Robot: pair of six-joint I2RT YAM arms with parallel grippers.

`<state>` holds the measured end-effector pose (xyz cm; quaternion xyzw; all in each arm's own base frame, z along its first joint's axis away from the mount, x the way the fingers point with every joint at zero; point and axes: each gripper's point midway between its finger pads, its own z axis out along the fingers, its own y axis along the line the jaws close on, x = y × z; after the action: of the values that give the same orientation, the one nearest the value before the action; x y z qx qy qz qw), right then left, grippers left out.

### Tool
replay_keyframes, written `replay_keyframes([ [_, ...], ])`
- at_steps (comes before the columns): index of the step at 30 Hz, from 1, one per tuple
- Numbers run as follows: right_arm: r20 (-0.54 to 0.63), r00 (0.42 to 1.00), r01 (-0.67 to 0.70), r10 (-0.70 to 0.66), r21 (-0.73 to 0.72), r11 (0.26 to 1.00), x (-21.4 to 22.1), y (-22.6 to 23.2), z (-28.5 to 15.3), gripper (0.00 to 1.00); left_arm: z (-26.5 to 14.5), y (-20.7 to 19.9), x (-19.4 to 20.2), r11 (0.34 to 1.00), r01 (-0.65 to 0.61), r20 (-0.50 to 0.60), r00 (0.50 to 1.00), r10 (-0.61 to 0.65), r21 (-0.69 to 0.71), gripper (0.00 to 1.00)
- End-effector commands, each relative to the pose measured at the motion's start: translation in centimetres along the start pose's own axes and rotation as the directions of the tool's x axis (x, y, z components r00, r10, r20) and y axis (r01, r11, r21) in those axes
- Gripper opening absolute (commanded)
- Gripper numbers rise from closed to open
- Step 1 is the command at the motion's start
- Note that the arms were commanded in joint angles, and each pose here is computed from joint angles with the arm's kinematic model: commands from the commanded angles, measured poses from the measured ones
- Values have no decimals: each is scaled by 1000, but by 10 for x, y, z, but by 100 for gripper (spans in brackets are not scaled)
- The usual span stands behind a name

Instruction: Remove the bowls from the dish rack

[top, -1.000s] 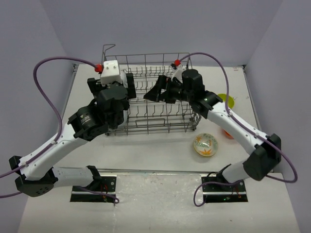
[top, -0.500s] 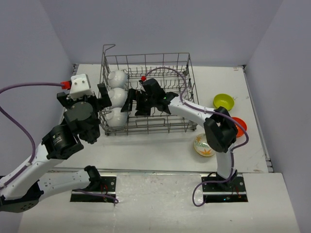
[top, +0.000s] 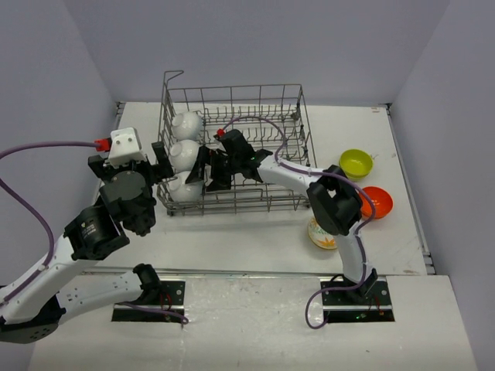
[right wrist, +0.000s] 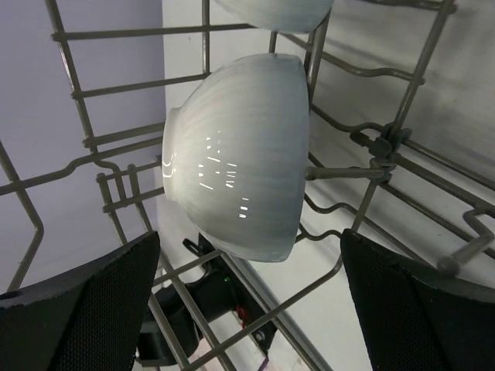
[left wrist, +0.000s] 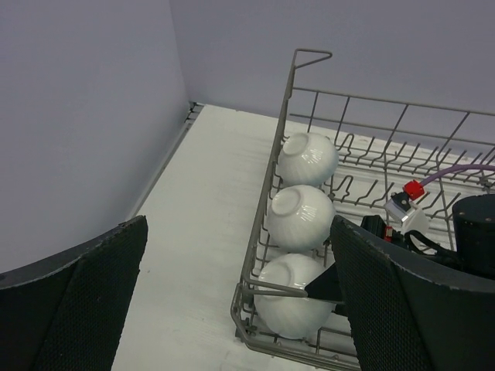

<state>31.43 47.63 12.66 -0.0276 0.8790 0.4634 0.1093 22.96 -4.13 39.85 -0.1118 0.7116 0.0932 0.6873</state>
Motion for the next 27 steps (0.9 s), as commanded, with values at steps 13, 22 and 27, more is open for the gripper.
replay_keyframes([
  [13,-81,997,-3,-22,-297,955,11,54,-2,97,3,-2,6,1000,-12,5,1000,13,-24,100],
  [22,-53,998,-3,-14,-316,949,11,57,-7,95,2,-4,6,1000,-11,3,1000,11,-1,100],
  [27,26,999,-28,34,-191,981,-5,39,-1,95,3,-7,8,1000,-17,1,1000,17,6,100],
])
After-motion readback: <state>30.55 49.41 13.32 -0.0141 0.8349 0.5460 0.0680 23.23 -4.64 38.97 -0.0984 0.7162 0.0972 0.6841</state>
